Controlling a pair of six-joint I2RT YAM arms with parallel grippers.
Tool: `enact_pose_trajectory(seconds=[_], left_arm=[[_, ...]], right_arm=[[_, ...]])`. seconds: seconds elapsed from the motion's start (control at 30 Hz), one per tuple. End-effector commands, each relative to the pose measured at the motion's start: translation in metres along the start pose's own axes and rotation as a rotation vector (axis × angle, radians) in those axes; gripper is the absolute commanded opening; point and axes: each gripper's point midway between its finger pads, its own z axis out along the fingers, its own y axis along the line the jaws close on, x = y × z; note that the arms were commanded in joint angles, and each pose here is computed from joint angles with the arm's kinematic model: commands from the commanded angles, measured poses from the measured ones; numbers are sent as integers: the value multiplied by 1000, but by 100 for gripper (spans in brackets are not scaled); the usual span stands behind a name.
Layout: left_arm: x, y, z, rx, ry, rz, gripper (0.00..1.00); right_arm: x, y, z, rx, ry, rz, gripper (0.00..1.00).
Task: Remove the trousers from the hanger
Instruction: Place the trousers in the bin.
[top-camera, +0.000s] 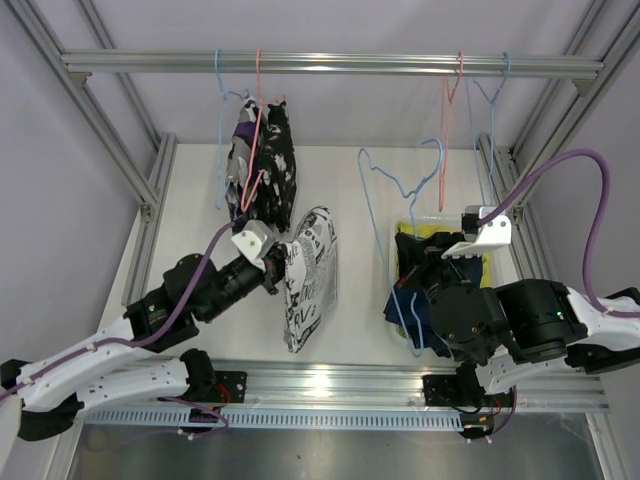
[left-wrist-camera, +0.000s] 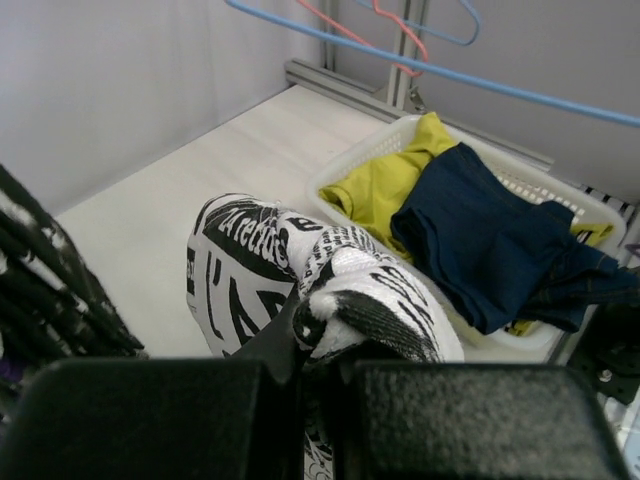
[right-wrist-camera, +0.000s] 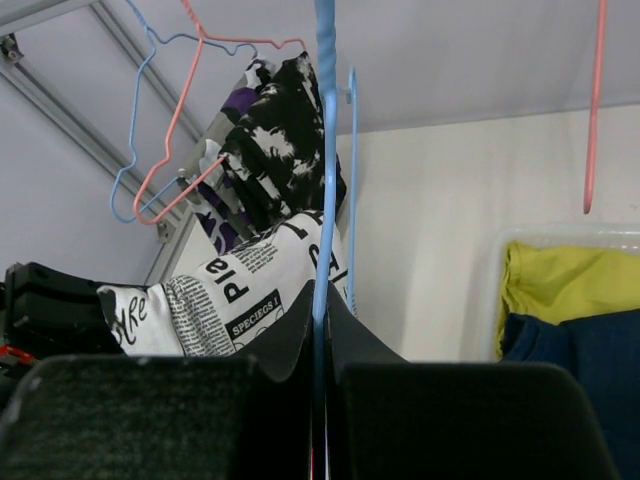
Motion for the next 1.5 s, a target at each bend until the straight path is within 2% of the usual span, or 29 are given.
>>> enact_pose_trajectory(seconds=[0.0,0.23,0.27,0.37,0.4,0.6,0.63,0.67,0.73,0.77,0.87,0.93,0.97,1.0,1.1,1.13,1.27,1.3,1.37,1.4,1.43,1.47], left_arm=[[-82,-9,-1,46,-199,-94,1],[-110,-34,36,45,-171,-43,1],[-103,-40,48,47,-146,-29,1],[-114,-54,62,65,-180,-41,1],[-105,-62,73,72,-159,-34,1],[-112,-97,114,100,-178,-36,1],[-100,-107,127,108,-150,-19,1],[-110,-110,132,109,-171,-29,1],[-92,-125,152,121,-132,-14,1],[-106,-128,156,123,-157,-25,1],[-97,-148,177,142,-134,-11,1],[-113,-154,183,145,-160,-14,1],[-99,-160,194,147,-130,-2,1],[-121,-161,194,147,-169,-15,1],[-103,-173,213,154,-127,12,1],[-118,-174,215,153,-157,2,1],[-105,-186,237,153,-130,15,1],[-96,-189,243,153,-112,20,1],[-51,-198,261,148,-26,48,1],[-49,-198,261,147,-21,50,1],[-28,-203,270,145,16,51,9],[-14,-206,273,150,41,51,52]], right_arm=[[-57,-54,-2,218,-219,-40,0],[-76,-75,-6,224,-211,-19,0],[-78,-76,-6,223,-210,-21,0],[-82,-82,-7,223,-205,-22,0],[-84,-84,-8,224,-204,-22,0],[-99,-99,-11,230,-192,-23,0],[-100,-101,-11,231,-190,-33,0],[-101,-105,-11,232,-189,-30,0],[-101,-108,-12,231,-187,-38,0],[-101,-109,-12,230,-186,-39,0],[-103,-116,-13,228,-184,-36,0],[-103,-123,-13,227,-182,-27,0],[-103,-126,-14,229,-183,-25,0],[-103,-131,-14,229,-183,-16,0],[-103,-138,-14,222,-177,1,0],[-103,-142,-15,222,-176,10,0],[-100,-146,-15,203,-156,22,0],[-100,-146,-15,198,-152,33,0],[-96,-146,-15,178,-132,27,0],[-94,-146,-14,172,-129,49,0],[-93,-148,-15,169,-121,28,0],[-88,-152,-15,156,-113,20,0]])
